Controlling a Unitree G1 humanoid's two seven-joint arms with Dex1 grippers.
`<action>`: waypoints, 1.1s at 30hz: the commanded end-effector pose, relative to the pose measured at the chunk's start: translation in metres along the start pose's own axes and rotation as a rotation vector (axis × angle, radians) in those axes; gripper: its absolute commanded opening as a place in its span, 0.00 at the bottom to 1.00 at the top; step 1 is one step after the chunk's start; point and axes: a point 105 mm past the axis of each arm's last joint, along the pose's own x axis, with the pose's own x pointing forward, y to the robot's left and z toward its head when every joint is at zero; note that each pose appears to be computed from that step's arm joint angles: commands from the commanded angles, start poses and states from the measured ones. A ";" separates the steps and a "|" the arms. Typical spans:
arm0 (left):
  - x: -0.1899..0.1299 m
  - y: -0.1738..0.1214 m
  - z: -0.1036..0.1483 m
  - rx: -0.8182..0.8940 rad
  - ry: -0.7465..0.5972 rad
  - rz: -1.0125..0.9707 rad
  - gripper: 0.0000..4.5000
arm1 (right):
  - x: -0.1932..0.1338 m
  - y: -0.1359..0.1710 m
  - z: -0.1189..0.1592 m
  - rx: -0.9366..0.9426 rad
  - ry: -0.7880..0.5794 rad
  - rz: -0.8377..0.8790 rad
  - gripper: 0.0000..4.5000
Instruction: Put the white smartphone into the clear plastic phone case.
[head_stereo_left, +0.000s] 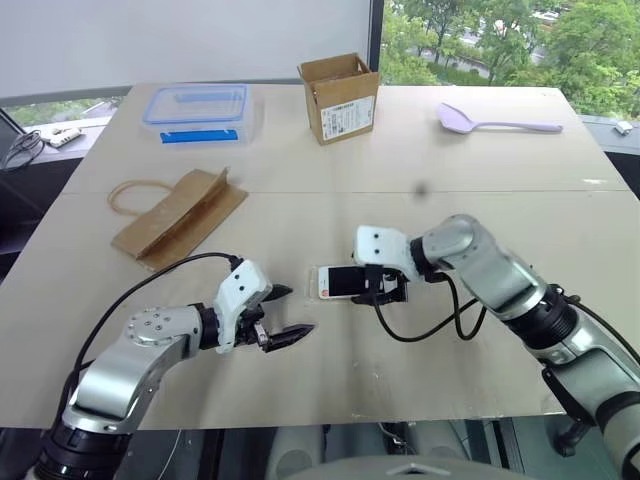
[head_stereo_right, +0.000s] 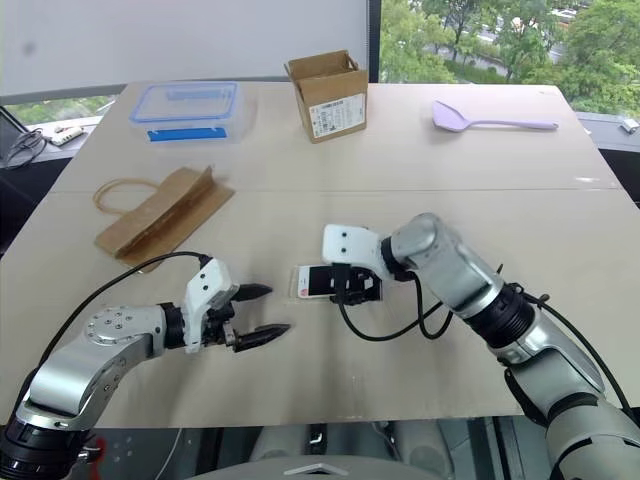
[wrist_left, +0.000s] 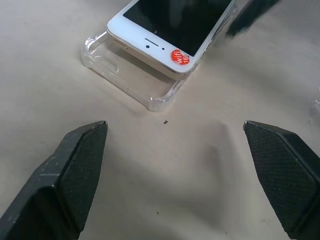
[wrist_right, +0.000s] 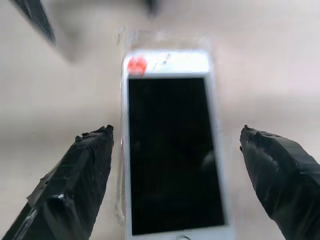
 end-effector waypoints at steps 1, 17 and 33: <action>-0.008 0.002 0.001 -0.024 -0.047 0.004 1.00 | -0.014 -0.003 0.020 0.014 -0.091 -0.019 0.96; -0.035 0.003 0.024 0.005 -0.234 0.015 0.01 | 0.029 0.008 -0.002 0.110 -0.182 -0.011 0.00; -0.033 0.001 0.016 0.004 -0.216 0.060 0.01 | 0.063 0.033 -0.077 0.168 0.152 0.086 0.00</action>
